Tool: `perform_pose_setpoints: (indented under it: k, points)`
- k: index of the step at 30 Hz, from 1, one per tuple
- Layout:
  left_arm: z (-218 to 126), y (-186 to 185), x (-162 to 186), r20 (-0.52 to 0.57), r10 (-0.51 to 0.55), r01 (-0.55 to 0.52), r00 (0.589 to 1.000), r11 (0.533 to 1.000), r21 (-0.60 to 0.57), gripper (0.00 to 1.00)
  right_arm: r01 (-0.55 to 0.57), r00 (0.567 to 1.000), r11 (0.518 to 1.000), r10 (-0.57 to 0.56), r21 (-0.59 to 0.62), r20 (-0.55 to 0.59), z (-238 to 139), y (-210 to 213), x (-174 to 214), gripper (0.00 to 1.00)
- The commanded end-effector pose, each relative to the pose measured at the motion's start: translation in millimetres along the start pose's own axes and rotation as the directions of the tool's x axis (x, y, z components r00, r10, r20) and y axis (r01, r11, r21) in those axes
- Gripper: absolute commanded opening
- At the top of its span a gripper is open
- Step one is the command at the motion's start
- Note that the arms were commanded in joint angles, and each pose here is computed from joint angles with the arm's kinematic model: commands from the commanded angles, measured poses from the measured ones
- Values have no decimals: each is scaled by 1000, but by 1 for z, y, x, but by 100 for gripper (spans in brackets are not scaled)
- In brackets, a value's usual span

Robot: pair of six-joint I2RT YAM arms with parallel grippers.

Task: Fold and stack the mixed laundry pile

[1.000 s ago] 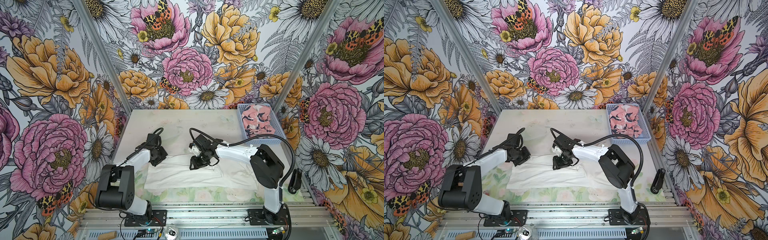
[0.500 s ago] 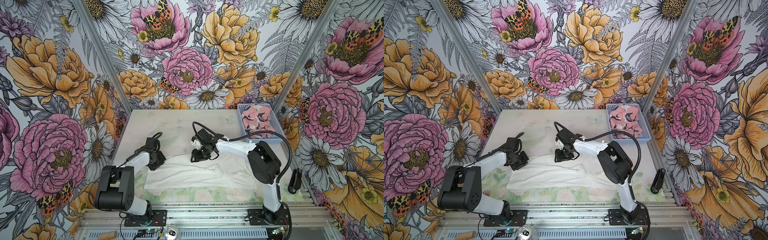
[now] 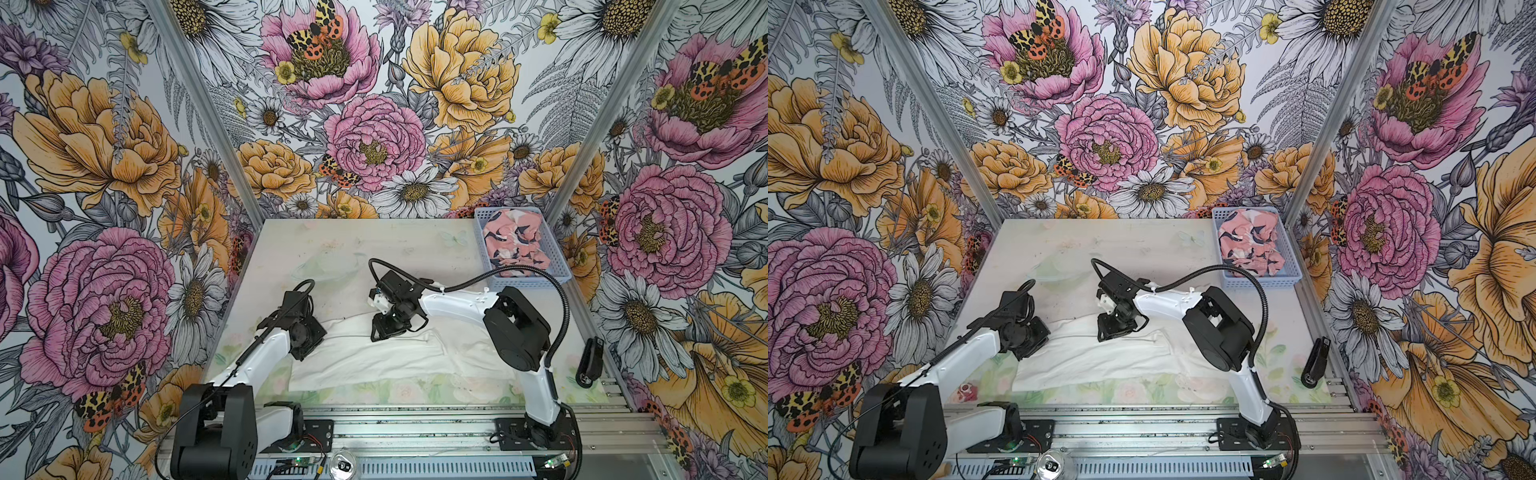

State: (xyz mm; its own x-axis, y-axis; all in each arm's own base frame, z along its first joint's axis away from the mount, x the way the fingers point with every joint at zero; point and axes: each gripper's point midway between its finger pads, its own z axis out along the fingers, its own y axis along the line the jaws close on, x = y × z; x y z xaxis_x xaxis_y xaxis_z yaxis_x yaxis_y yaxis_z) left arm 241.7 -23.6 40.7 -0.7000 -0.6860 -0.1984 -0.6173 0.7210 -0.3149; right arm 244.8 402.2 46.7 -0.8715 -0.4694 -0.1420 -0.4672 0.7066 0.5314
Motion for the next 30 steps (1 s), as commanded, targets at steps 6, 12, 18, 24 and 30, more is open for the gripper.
perform_pose_setpoints:
  k: [6,12,18,24,30]
  points:
    - [-9,3,-20,52,-32,32,998,999,-11,20,55,998,996,-58,-71,-40,3,34,15,42]
    - [-12,-12,-39,78,-6,4,997,1000,18,20,63,998,996,-65,-60,-23,1,35,8,42]
    - [-9,-31,-47,71,28,-31,997,999,34,20,76,995,994,-80,-74,-53,10,41,14,42]
    - [-4,-30,-41,56,38,-39,998,999,25,20,89,996,996,-89,-30,-1,5,39,-1,42]
    - [10,-13,-24,-1,34,-34,999,999,-21,20,95,995,995,-94,-9,44,4,35,-24,42]
